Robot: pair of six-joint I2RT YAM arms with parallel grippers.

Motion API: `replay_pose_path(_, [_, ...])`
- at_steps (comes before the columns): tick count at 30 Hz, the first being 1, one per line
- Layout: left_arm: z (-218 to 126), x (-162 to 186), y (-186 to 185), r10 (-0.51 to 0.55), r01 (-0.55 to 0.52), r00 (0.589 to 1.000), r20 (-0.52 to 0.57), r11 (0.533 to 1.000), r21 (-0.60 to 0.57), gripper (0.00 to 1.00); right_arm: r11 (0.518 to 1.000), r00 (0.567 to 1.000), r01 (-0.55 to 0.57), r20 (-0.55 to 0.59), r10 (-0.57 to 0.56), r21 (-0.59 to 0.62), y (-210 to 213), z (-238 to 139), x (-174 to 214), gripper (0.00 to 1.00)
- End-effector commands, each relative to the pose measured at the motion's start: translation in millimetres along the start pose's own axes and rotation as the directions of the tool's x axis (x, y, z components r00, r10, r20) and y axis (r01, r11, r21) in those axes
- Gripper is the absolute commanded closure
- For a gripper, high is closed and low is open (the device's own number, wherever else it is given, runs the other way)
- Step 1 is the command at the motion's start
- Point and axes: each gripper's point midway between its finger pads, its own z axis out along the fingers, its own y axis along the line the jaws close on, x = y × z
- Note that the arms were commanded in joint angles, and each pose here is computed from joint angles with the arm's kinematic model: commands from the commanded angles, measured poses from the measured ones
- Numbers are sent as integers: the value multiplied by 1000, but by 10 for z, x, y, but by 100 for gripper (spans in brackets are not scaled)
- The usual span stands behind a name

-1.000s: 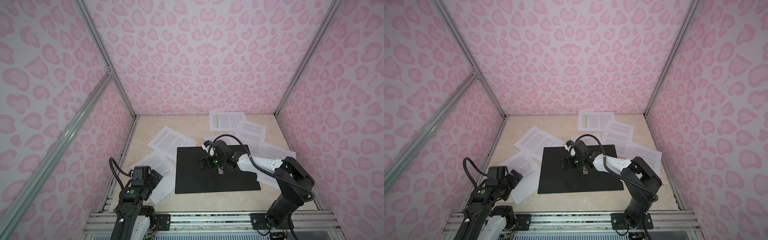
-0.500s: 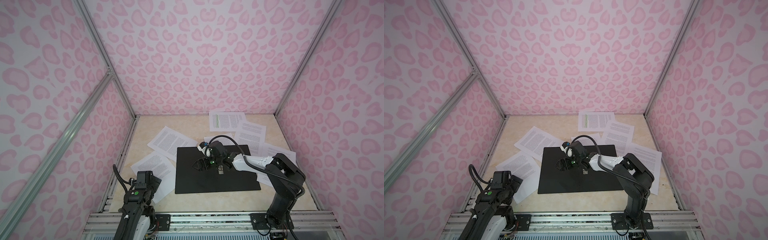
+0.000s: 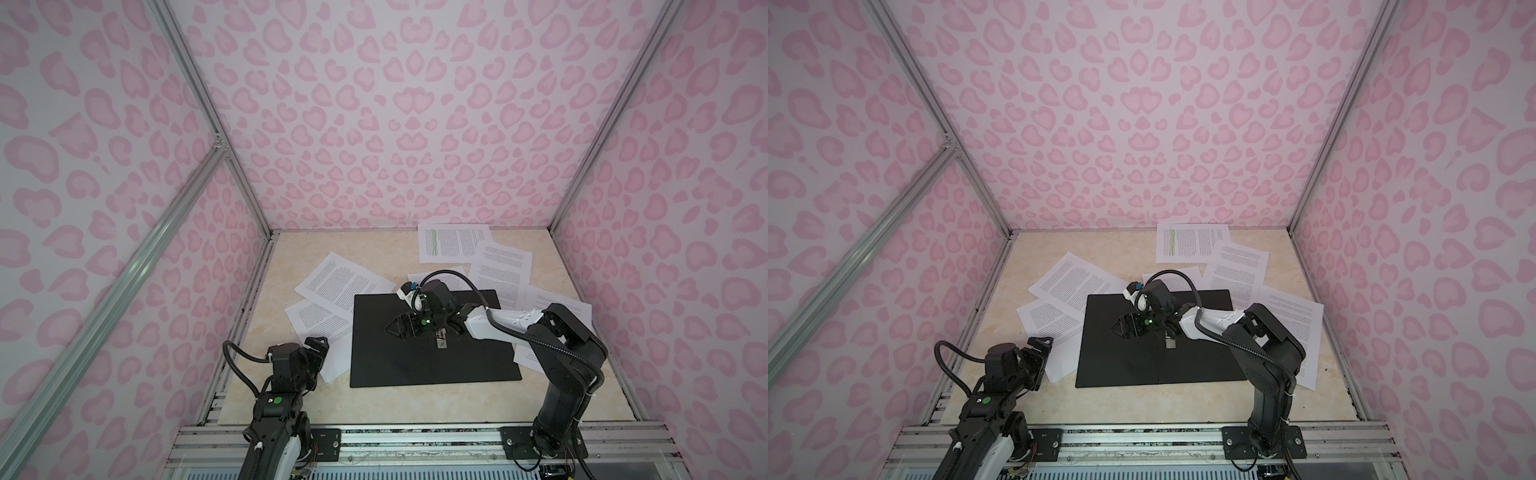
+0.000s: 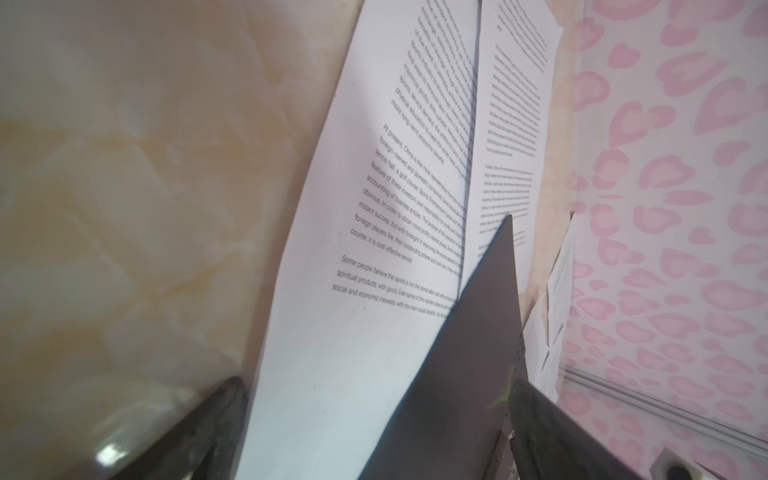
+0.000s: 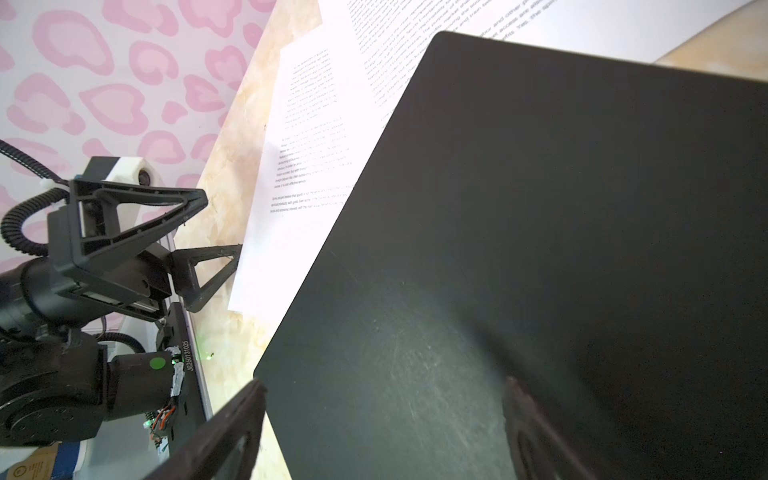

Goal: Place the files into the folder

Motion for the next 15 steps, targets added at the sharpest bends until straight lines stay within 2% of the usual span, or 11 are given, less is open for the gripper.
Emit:
replay_pose_path(1, [-21,98,-25,-12,14,999,-46,999,41,3,999,1000,-3,15,3,-37,42,24,-26,11])
replay_pose_path(7, [-21,109,-216,27,-19,999,-45,986,168,7,998,1000,-11,10,11,-55,57,41,-21,12])
replay_pose_path(12, [-20,84,-136,41,-37,998,-44,996,85,16,998,1000,-14,10,15,-54,50,25,-21,12])
replay_pose_path(15, [8,91,-78,32,-29,998,-52,998,50,28,999,1000,-22,14,22,-45,18,-4,-21,12])
